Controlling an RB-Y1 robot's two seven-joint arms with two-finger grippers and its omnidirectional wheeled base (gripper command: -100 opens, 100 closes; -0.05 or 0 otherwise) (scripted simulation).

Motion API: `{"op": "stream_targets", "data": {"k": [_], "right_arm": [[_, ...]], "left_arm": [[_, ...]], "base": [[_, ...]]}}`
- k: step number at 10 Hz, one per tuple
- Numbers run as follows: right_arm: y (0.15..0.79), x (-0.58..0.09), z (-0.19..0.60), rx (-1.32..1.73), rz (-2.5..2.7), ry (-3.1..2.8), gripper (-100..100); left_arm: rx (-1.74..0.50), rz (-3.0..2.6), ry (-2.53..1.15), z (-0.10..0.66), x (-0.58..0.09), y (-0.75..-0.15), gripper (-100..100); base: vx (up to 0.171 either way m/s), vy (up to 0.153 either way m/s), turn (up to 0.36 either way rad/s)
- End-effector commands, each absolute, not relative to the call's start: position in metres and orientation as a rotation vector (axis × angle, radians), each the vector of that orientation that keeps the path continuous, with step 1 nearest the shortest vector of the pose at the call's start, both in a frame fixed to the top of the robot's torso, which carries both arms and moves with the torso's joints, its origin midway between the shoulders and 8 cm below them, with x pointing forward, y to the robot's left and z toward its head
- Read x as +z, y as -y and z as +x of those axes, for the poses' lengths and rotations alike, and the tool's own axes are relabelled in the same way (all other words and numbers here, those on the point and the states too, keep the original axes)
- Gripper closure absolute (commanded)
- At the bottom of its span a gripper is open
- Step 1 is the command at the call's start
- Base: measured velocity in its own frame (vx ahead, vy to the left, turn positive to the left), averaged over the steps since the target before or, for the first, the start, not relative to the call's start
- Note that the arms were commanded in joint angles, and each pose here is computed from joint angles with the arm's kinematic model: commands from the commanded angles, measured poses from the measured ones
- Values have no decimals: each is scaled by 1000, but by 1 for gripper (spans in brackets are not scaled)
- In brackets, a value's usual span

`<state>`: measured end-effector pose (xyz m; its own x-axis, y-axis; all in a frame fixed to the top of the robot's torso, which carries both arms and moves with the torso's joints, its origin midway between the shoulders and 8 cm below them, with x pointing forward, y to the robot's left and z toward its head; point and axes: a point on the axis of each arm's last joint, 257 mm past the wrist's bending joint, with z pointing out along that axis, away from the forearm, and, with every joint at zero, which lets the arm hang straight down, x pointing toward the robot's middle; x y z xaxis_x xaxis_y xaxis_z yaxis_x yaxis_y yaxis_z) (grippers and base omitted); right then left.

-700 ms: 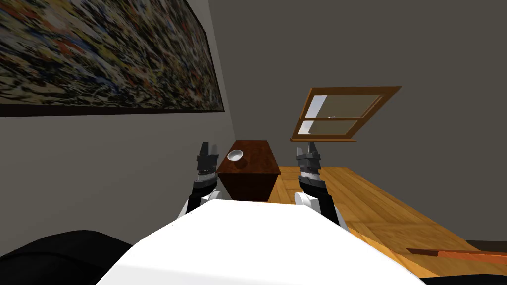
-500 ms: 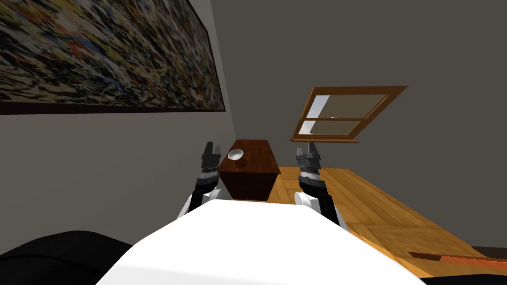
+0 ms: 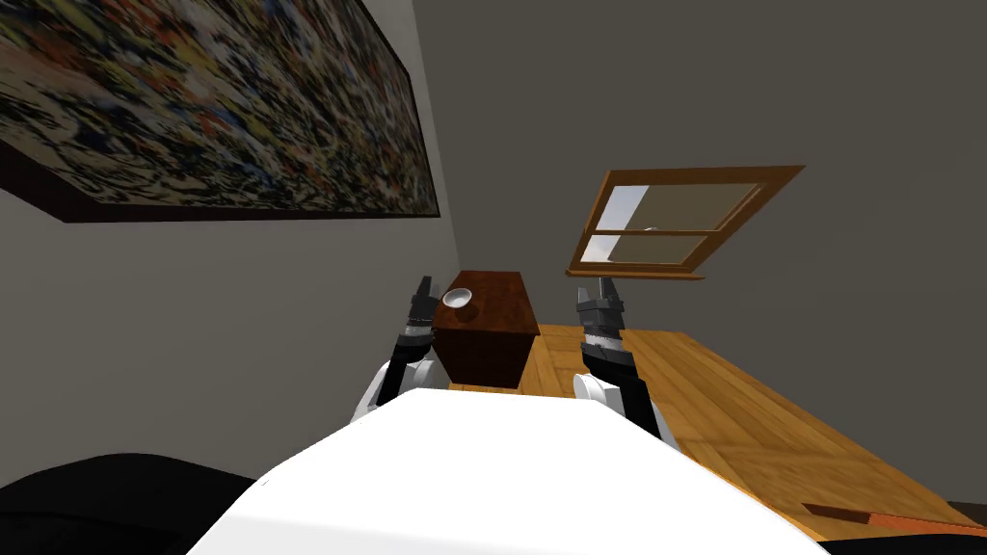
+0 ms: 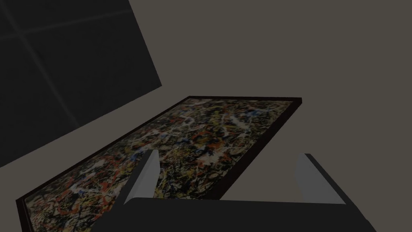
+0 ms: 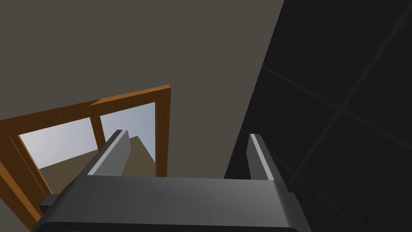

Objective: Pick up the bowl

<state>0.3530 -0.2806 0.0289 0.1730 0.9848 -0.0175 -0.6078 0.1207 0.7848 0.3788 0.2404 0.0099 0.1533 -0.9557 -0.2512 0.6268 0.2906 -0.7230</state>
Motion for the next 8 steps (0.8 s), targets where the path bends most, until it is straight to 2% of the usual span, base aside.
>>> {"op": "stream_targets", "data": {"k": [1,8], "right_arm": [[281,29,353,1287,735,-640,0],[281,29,353,1287,735,-640,0]], "left_arm": [[-1199,-542,-828,400,-4,-242,-100],[-1165,-640,-981,473,-46,-245,-100]], "base": [[-50,-85,104],[-33,-60,69]]}}
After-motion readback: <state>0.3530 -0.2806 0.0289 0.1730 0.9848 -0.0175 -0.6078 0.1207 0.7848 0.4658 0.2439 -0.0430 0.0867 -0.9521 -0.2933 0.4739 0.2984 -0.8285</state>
